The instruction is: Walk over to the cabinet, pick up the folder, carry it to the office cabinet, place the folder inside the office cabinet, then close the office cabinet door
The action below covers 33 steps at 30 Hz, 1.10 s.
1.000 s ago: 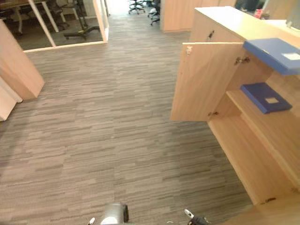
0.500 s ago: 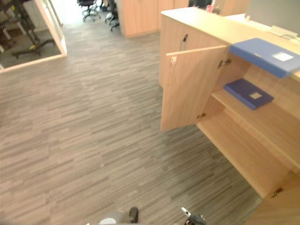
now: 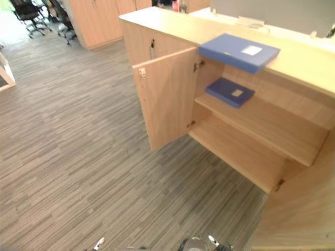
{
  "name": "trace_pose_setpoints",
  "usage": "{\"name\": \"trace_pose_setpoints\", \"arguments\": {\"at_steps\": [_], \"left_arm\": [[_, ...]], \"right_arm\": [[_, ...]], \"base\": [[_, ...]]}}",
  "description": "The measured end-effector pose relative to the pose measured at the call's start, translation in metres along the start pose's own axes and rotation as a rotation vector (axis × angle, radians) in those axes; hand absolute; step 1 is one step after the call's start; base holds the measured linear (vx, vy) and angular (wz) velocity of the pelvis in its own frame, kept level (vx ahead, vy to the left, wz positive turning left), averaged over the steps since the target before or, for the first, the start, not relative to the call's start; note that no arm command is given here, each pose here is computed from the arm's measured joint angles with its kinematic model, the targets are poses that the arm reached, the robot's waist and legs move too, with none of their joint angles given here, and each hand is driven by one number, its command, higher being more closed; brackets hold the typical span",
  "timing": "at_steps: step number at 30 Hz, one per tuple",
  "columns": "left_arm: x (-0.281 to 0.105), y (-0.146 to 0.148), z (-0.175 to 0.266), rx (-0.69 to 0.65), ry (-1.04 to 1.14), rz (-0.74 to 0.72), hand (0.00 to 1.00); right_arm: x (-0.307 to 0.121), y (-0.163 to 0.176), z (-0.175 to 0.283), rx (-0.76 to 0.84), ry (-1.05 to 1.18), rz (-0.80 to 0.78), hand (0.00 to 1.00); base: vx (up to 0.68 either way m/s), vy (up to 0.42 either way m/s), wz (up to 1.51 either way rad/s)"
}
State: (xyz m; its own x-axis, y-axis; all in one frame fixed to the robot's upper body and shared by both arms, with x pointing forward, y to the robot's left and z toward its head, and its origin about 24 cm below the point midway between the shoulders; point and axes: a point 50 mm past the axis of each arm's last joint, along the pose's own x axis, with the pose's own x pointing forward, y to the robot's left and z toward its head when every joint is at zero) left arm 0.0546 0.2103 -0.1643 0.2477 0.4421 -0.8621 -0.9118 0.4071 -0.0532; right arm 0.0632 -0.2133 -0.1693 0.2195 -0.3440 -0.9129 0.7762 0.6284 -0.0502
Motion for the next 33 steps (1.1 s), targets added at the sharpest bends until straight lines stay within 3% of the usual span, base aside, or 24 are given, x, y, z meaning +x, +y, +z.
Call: {"name": "trace_pose_setpoints", "arguments": {"at_steps": [10,15,20,24,28,33], "left_arm": [[-0.001,0.006,0.001,-0.118,-0.007,0.037,0.00],[0.000,0.000,0.005,-0.125,-0.023,0.020,0.00],[0.002,-0.010,0.018,-0.162,-0.079,0.001,0.00],[0.002,-0.004,0.013,-0.145,-0.055,0.027,0.00],[0.002,-0.007,0.012,-0.089,-0.056,0.004,0.00],[0.000,-0.012,0.007,-0.035,-0.046,-0.023,0.00]], "right_arm": [[-0.004,0.004,-0.006,0.010,-0.016,0.018,0.00],[-0.004,0.028,0.004,-0.097,-0.055,0.093,0.00],[-0.009,0.044,-0.002,-0.108,-0.055,0.143,0.00],[-0.011,0.060,-0.004,-0.089,-0.037,0.196,0.00],[-0.010,0.056,-0.006,-0.003,-0.017,0.179,0.00],[-0.009,0.052,-0.001,-0.028,-0.035,0.170,0.00]], "base": [[0.27,-0.039,-0.43],[0.26,0.296,-1.19],[0.27,0.401,-0.50],[0.17,0.315,-0.63],[0.01,0.101,-0.82],[-0.09,-0.003,-0.58]]}}
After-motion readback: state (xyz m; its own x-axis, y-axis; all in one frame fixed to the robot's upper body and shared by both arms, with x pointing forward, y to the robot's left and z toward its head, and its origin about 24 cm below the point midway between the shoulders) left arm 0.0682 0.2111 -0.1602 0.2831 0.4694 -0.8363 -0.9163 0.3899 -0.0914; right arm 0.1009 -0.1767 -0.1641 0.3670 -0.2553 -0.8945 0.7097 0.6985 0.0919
